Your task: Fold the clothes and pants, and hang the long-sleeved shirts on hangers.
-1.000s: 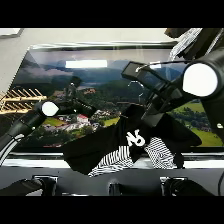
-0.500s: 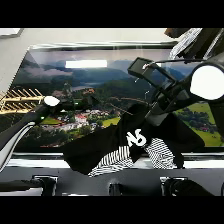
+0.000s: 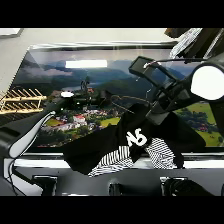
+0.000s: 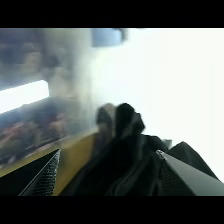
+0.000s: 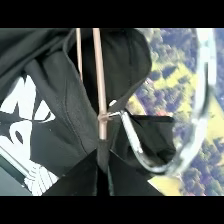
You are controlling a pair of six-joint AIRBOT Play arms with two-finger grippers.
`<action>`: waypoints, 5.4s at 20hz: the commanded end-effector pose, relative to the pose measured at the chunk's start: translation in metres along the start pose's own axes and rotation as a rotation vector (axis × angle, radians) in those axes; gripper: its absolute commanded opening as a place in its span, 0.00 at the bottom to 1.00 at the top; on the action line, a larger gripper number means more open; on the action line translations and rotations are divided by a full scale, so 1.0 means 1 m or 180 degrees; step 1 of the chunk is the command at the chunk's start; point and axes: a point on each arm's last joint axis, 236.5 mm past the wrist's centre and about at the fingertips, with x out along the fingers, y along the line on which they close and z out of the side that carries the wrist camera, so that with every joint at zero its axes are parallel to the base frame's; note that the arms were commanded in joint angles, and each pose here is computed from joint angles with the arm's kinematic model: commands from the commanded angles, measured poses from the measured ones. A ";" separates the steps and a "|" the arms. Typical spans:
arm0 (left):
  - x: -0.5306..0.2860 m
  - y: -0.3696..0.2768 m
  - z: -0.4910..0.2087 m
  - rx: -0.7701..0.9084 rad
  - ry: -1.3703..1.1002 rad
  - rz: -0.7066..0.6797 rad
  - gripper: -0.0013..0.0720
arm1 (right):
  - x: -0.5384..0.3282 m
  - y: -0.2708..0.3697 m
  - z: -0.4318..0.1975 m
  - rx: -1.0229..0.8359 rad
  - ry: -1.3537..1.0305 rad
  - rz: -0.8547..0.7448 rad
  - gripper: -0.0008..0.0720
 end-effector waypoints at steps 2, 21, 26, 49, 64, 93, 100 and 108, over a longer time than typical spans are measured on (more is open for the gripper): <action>0.021 -0.026 -0.016 0.0096 0.0401 -0.0429 0.93 | 0.000 0.002 0.003 -0.0017 -0.0033 0.0024 0.05; -0.019 0.015 0.062 -0.0501 -0.0075 -0.0571 0.83 | 0.000 0.003 0.003 -0.0035 -0.0034 0.0038 0.05; -0.001 0.014 0.042 0.0021 0.0610 0.0056 0.83 | 0.000 0.003 0.004 -0.0036 -0.0048 0.0034 0.05; 0.067 -0.052 -0.060 0.0600 0.1484 0.0278 0.83 | 0.003 0.005 0.004 -0.0041 -0.0027 0.0068 0.05; 0.076 -0.036 -0.073 0.0704 0.1627 0.0283 0.05 | 0.003 0.003 0.003 -0.0036 -0.0015 0.0042 0.05; 0.014 -0.010 -0.004 0.0399 0.1232 0.0658 0.05 | -0.024 -0.047 -0.021 0.0644 -0.0008 -0.0706 0.05; 0.017 -0.010 0.002 0.0350 0.1149 0.0667 0.05 | -0.041 -0.049 -0.010 0.0694 -0.0367 -0.0749 0.05; 0.017 -0.011 0.004 0.0313 0.1106 0.0663 0.05 | -0.045 -0.048 -0.012 0.0805 -0.0407 -0.0744 0.05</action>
